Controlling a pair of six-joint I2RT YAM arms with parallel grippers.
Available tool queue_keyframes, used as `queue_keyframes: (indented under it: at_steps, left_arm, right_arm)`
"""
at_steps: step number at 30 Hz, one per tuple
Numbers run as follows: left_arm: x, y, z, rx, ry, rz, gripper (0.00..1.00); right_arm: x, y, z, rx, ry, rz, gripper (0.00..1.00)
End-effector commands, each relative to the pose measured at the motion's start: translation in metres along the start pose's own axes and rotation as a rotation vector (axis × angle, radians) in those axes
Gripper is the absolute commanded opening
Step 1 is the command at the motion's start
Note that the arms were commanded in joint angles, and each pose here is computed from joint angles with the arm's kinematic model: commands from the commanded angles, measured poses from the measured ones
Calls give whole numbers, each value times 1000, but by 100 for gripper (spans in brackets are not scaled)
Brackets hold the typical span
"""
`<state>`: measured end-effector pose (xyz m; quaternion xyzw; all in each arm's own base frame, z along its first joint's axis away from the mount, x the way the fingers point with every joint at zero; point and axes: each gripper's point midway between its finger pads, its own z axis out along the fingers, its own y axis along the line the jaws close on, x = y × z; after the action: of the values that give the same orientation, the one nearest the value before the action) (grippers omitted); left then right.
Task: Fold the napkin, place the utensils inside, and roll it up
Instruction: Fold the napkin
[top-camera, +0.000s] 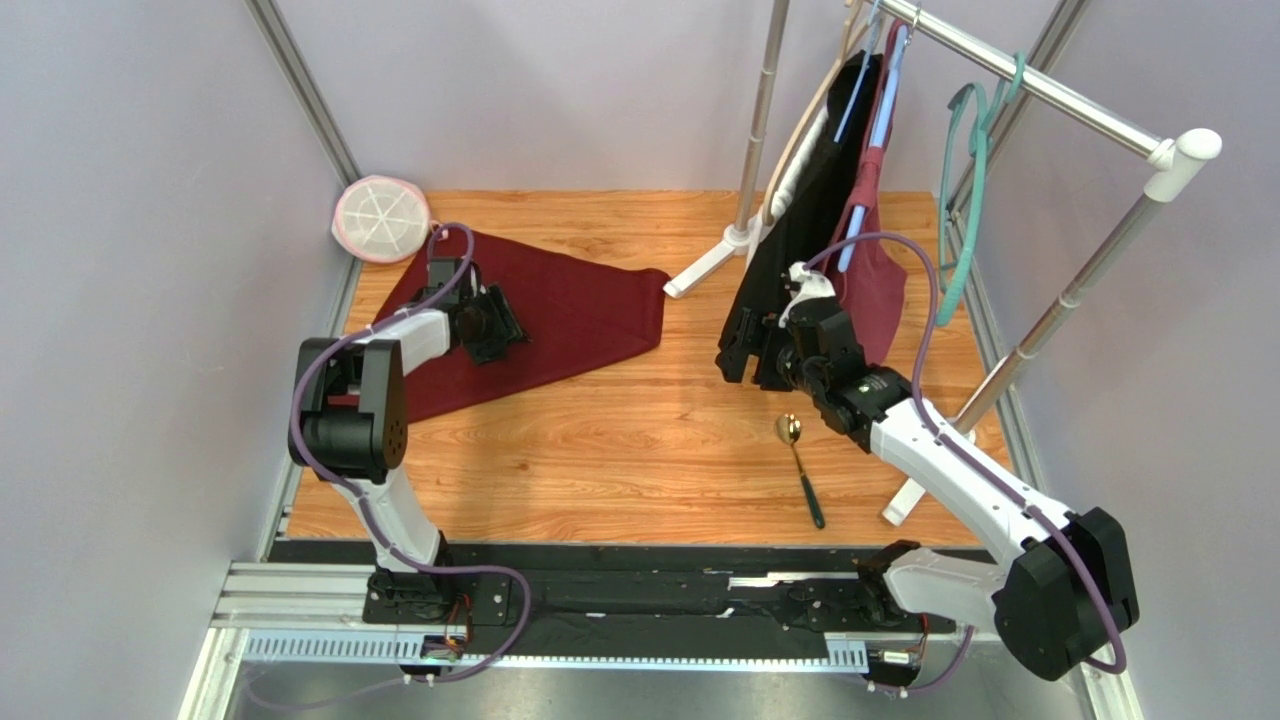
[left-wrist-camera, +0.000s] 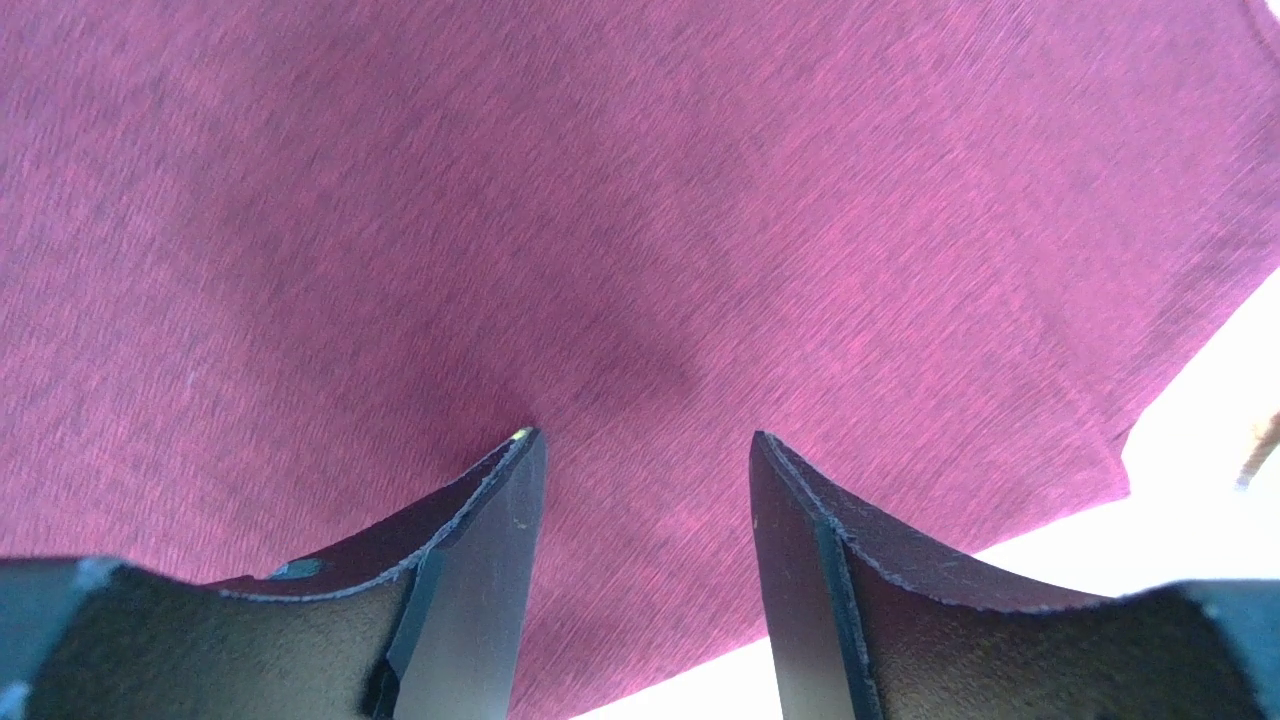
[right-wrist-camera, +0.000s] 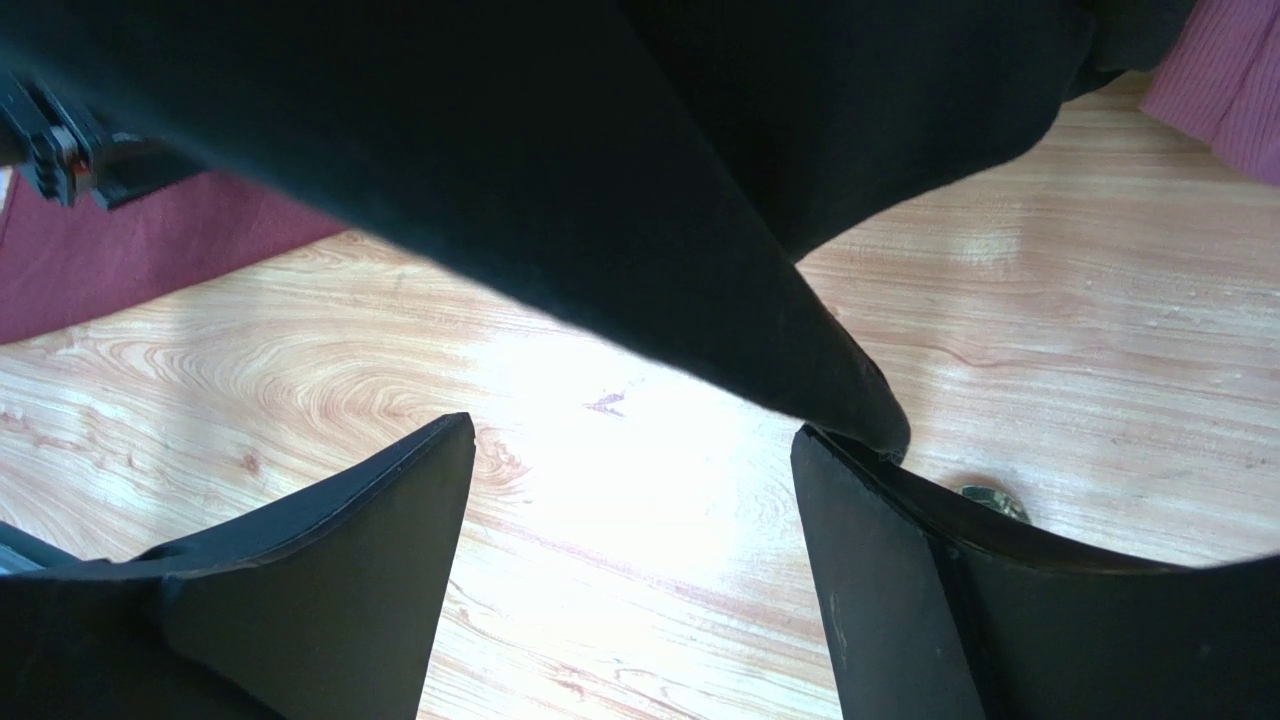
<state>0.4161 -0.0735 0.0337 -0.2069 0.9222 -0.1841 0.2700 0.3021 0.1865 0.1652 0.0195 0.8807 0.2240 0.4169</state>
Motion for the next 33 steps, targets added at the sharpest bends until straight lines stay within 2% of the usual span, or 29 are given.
queue_keyframes:
  at_steps: [1, 16, 20, 33]
  left_arm:
    - [-1, 8, -10, -24, -59, -12, 62]
    - [28, 33, -37, -52, -85, -2, 62]
    - [37, 21, -35, -4, -60, 48, 62]
    - [62, -7, -43, -11, -38, 180, 62]
  right_arm:
    - [-8, 3, -7, -6, -45, 8, 82]
    - [25, 18, -11, -18, -19, -36, 81]
    - [27, 27, -13, -26, -25, -51, 81]
    - [18, 29, -26, -21, -79, -39, 81]
